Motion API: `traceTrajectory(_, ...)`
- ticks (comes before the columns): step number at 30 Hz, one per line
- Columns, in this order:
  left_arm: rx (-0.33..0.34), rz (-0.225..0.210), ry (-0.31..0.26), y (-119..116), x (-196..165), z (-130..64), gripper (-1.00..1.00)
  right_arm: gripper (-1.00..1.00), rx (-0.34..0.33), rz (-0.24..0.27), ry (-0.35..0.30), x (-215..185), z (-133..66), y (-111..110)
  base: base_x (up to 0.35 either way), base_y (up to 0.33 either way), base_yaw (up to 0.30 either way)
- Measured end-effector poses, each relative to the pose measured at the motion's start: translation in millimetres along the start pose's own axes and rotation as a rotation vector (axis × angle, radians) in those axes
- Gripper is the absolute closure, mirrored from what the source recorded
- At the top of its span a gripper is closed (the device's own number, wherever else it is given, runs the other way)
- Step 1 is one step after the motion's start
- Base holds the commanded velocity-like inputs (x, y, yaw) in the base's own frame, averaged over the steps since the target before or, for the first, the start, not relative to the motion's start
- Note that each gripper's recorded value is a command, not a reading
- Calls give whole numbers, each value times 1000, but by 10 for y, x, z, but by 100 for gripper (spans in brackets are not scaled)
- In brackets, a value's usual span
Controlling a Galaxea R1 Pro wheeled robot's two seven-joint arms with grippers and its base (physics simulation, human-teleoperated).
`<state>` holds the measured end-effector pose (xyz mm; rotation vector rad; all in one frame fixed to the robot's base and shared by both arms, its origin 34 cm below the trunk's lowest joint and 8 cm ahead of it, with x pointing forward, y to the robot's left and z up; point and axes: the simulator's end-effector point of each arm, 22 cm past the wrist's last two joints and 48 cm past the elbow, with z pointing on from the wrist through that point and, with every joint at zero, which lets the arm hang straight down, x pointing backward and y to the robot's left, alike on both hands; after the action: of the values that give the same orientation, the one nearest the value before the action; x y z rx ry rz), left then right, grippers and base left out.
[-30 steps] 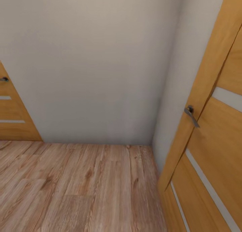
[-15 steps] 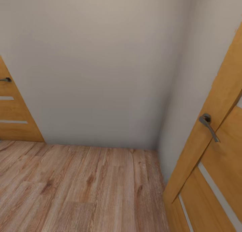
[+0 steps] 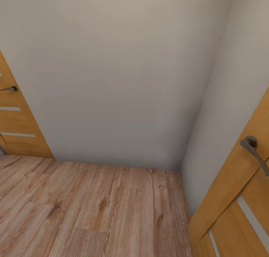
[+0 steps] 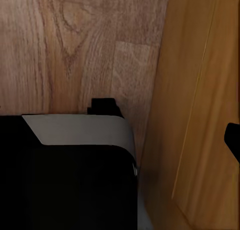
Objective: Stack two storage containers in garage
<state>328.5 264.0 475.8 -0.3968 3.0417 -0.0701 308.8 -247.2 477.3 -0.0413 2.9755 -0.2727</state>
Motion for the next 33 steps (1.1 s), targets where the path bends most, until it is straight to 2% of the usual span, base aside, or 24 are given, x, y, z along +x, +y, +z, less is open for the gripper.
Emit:
traceTrajectory(18, 0, 0, 0, 0, -1, 0, -100, -100, 0, 0, 0, 0, -1, 2, 319, 0, 16)
traceTrajectory(33, -1, -4, -1, 11, -5, -1, -100, -100, 0, 0, -2, -4, -1, 4, 319, 0, 246)
